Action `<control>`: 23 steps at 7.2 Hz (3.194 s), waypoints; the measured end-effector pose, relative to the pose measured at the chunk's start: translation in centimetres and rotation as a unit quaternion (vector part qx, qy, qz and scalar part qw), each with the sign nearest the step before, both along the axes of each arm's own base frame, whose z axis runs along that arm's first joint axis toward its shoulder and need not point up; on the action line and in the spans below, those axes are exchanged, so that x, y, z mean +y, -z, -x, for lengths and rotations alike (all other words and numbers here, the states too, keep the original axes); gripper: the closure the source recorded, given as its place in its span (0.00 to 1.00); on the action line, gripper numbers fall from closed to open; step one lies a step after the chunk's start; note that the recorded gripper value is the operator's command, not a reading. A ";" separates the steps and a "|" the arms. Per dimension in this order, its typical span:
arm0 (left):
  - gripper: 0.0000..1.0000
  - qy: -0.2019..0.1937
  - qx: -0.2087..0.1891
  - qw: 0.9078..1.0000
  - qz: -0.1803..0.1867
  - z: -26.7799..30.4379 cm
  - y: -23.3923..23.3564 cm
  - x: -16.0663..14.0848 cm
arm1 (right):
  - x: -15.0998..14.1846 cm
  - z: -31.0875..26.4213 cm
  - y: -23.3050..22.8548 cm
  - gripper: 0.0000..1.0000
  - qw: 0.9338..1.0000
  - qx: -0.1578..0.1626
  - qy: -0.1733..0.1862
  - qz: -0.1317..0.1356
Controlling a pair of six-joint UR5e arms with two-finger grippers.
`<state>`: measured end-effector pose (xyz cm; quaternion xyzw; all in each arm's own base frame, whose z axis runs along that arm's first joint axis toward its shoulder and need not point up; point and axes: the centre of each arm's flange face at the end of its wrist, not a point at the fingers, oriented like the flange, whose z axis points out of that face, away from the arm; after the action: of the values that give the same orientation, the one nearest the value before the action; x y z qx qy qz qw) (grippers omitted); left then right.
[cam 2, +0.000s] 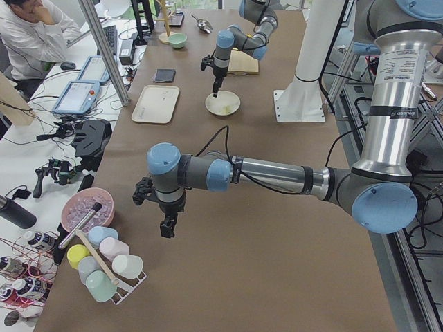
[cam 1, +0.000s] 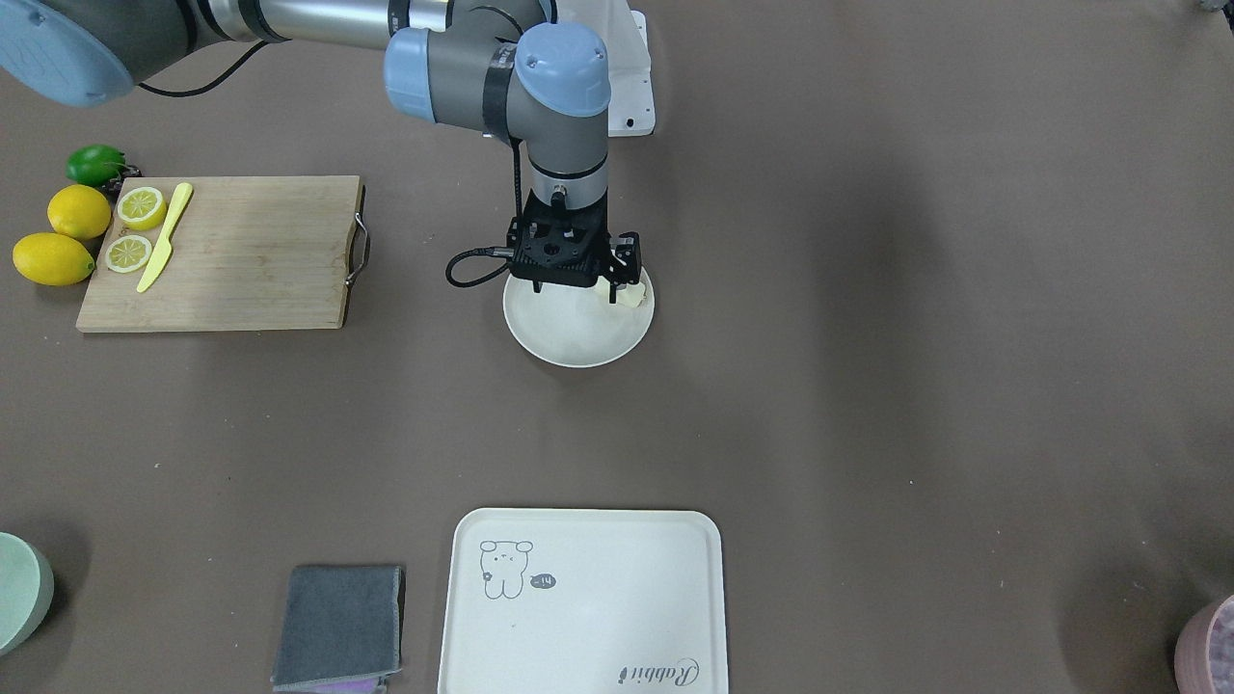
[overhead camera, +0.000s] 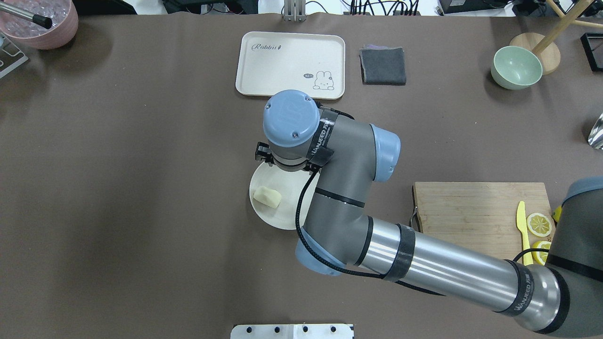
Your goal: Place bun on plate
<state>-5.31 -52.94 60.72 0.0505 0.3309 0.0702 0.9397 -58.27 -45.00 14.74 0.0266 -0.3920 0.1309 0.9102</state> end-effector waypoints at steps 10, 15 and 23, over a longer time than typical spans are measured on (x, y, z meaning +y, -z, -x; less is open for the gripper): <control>0.02 0.006 0.024 0.999 0.039 0.8 -2.9 5.3 | -6.8 -50.0 -37.9 0.00 0.982 0.059 0.170 -0.054; 0.02 0.005 0.024 0.999 0.035 0.8 -2.5 5.1 | 5.3 -64.5 -50.7 0.00 0.989 0.012 0.148 -0.018; 0.02 0.004 0.028 0.999 0.036 0.6 -2.6 5.1 | 6.8 -66.2 -51.8 0.00 0.991 0.012 0.130 -0.009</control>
<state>-5.95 -47.86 63.30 0.0196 0.3592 0.0526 0.9316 7.90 -38.23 66.54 -0.0145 -0.3825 0.0071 0.9238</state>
